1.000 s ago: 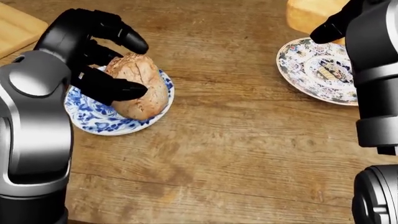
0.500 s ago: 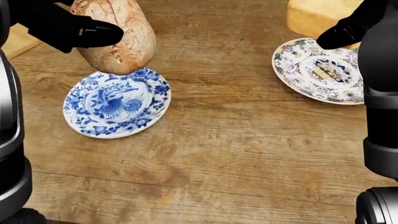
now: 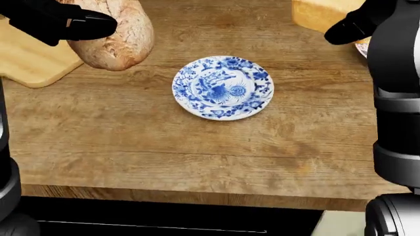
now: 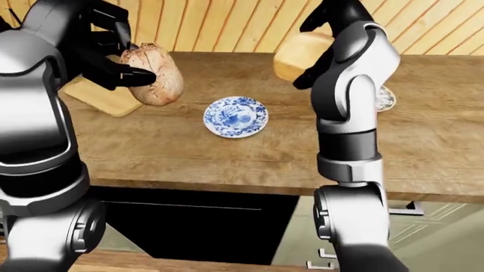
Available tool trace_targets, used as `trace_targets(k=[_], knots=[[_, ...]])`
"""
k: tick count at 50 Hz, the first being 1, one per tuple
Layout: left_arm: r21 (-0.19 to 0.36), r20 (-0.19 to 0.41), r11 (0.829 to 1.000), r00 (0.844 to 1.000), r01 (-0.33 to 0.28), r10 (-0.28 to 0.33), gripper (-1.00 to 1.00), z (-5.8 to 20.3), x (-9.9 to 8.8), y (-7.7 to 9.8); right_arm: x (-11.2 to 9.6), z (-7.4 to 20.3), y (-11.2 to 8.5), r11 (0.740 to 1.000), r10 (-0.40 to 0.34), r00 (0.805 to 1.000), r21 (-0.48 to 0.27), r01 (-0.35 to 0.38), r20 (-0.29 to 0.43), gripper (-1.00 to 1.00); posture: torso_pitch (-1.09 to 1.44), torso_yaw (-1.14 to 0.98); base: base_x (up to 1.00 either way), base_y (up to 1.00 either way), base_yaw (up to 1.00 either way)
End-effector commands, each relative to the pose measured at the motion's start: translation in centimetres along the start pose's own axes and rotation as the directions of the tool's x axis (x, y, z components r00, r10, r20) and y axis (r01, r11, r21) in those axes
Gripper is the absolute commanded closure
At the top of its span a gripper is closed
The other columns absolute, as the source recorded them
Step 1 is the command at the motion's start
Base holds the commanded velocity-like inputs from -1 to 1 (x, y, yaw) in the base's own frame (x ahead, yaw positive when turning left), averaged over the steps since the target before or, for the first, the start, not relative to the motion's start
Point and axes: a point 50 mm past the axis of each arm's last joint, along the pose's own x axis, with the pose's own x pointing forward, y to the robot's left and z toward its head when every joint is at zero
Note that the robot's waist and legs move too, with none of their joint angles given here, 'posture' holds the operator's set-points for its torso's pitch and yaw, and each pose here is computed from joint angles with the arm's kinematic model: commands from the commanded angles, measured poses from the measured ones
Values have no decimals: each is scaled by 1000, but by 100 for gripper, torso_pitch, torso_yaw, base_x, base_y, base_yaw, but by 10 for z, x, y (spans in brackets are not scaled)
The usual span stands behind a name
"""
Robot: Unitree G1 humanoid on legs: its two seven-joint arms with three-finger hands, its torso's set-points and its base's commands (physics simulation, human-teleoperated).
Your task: Place all breads on the cutting board.
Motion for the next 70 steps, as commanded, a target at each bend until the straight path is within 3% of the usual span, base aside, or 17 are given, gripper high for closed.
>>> trace_targets(k=[1,26,70], knots=[[8,54,999,998,-37,36,94,11,-4,7,-6,12,-14,998,-61,997,1,61,52,100,0,0,-27,68,0],[9,49,999,998,-40,39,100,9,-1,3,-5,11,-8,998,-58,996,38,55,69,100,0,0,-5,65,0],[25,61,999,998,-28,27,100,12,1,-4,-5,0,-4,996,-52,997,70,48,58,100,0,0,7,25,0]])
